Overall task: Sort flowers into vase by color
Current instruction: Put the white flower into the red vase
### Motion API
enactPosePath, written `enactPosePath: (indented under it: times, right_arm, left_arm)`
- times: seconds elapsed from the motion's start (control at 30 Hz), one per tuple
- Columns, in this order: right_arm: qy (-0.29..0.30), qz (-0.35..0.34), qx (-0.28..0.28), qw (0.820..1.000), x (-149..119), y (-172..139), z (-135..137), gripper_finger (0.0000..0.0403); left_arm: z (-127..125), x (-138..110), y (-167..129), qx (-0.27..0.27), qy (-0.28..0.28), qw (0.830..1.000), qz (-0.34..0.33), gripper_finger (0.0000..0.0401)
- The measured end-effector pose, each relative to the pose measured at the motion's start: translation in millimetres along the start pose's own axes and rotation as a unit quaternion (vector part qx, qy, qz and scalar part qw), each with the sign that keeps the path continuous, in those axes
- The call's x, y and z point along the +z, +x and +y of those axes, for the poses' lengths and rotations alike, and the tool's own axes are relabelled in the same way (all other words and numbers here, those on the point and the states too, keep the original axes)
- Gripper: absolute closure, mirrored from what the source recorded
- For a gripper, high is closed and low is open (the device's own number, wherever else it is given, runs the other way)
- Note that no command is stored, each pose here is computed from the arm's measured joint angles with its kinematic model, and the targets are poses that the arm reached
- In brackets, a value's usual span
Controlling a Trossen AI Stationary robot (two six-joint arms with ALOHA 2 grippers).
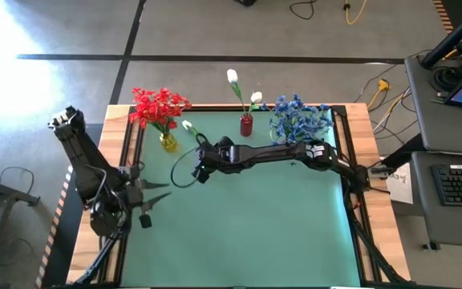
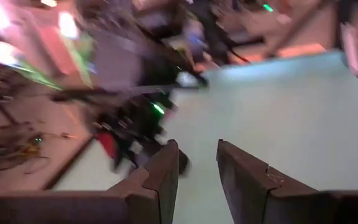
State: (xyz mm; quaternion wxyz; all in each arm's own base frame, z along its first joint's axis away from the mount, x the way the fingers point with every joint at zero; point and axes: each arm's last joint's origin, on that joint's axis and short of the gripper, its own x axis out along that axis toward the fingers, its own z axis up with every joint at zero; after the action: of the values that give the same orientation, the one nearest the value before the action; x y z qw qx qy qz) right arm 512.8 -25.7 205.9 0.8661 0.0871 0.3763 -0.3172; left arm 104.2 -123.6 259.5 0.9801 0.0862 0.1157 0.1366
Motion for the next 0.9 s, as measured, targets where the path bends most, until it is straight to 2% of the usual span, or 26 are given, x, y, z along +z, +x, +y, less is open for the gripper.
enactPosePath:
  times: [0.07,0.2,0.43,0.6,0.9]
  right_arm:
    - [0.043,0.016,0.006,0.999,-1.9,7.9,-3.9,0.0191]
    - [0.072,0.032,-0.004,0.997,-6.9,26.2,-11.3,0.0206]
    - [0.059,0.041,-0.019,0.997,-9.9,47.6,-23.7,0.0236]
    - [0.053,0.044,-0.026,0.997,-12.6,61.1,-30.0,0.0253]
    - [0.043,0.049,-0.029,0.997,-16.9,70.5,-32.7,0.0268]
  left_arm:
    - [5.9,2.8,-1.5,0.027,-0.003,0.999,-0.018,0.0301]
    - [13.6,8.4,-3.9,0.057,0.007,0.998,-0.037,0.0301]
    - [19.4,17.8,-6.9,0.061,-0.001,0.997,-0.043,0.0301]
    - [20.3,18.7,-7.1,0.084,0.0,0.995,-0.053,0.0301]
    - [19.0,18.4,-6.5,0.095,-0.001,0.994,-0.057,0.0301]
